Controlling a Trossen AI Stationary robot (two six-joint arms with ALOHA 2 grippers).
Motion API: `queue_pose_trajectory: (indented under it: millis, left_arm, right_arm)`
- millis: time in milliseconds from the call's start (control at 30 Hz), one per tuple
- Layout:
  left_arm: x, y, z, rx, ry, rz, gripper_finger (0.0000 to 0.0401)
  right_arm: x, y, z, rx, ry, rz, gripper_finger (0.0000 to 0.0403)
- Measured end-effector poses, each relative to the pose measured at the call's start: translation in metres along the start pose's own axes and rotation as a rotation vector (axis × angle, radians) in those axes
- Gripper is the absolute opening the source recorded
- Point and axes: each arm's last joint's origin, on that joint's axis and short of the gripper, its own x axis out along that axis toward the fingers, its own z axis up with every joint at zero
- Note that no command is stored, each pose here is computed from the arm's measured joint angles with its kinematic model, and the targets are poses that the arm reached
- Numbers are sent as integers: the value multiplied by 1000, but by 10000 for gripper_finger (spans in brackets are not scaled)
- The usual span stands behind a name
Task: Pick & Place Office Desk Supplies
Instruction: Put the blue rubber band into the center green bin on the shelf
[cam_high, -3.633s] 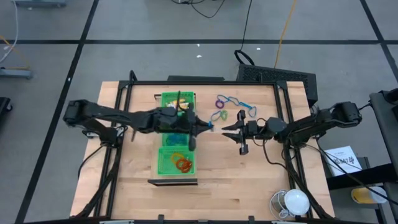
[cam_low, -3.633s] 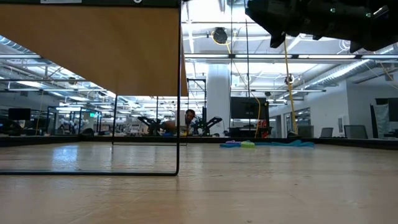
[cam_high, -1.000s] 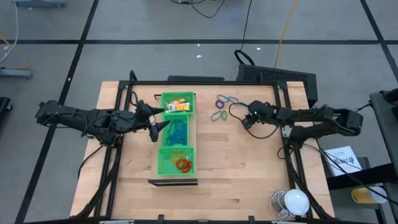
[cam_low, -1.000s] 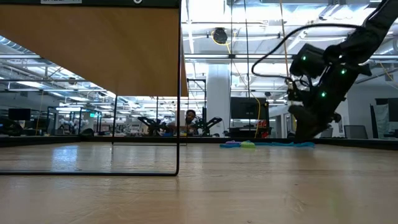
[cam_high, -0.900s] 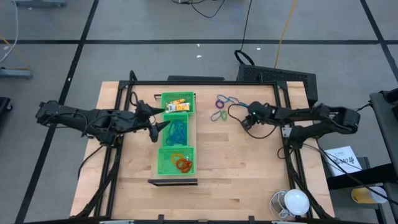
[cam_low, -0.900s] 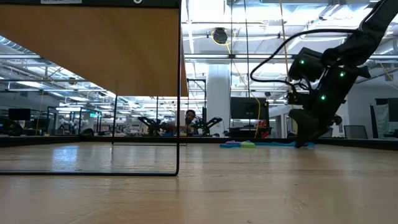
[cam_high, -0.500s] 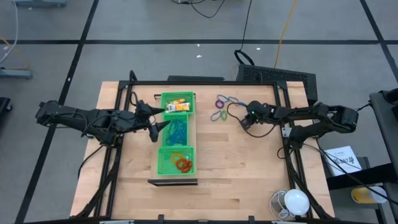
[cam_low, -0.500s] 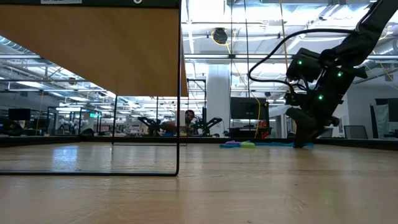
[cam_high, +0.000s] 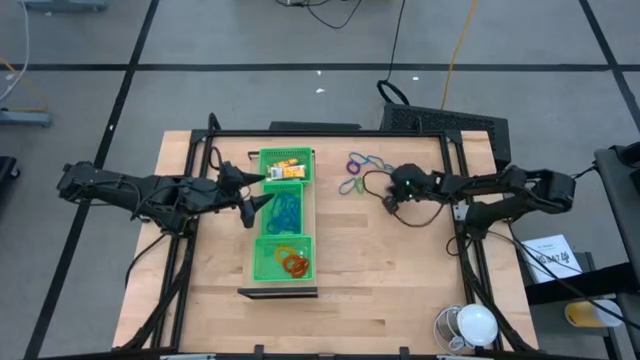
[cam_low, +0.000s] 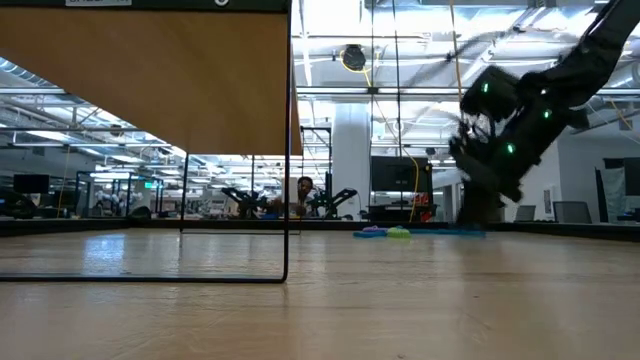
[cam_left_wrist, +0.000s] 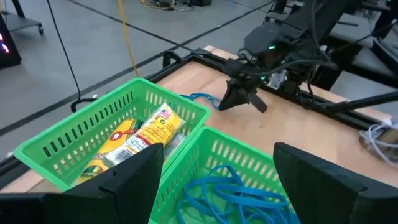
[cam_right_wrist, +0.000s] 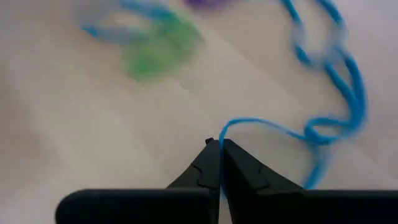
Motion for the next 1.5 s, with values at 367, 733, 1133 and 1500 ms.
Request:
queue_pose_trajectory:
  millis: [367, 733, 1133, 1500]
  left_arm:
    - [1, 1, 1, -37, -5, 11, 319]
    - [6, 0, 4, -60, -38, 10, 319]
    - [50, -38, 9, 15, -166, -286, 315]
    - [95, -67, 18, 118, -189, -418, 306]
  right_arm:
    - [-16, 38, 29, -126, -334, 395, 1]
    - [-41, 74, 39, -260, -557, 739, 1]
    - [-77, 104, 41, -352, -813, 1055, 1]
    - [-91, 114, 37, -343, -861, 1179, 0]
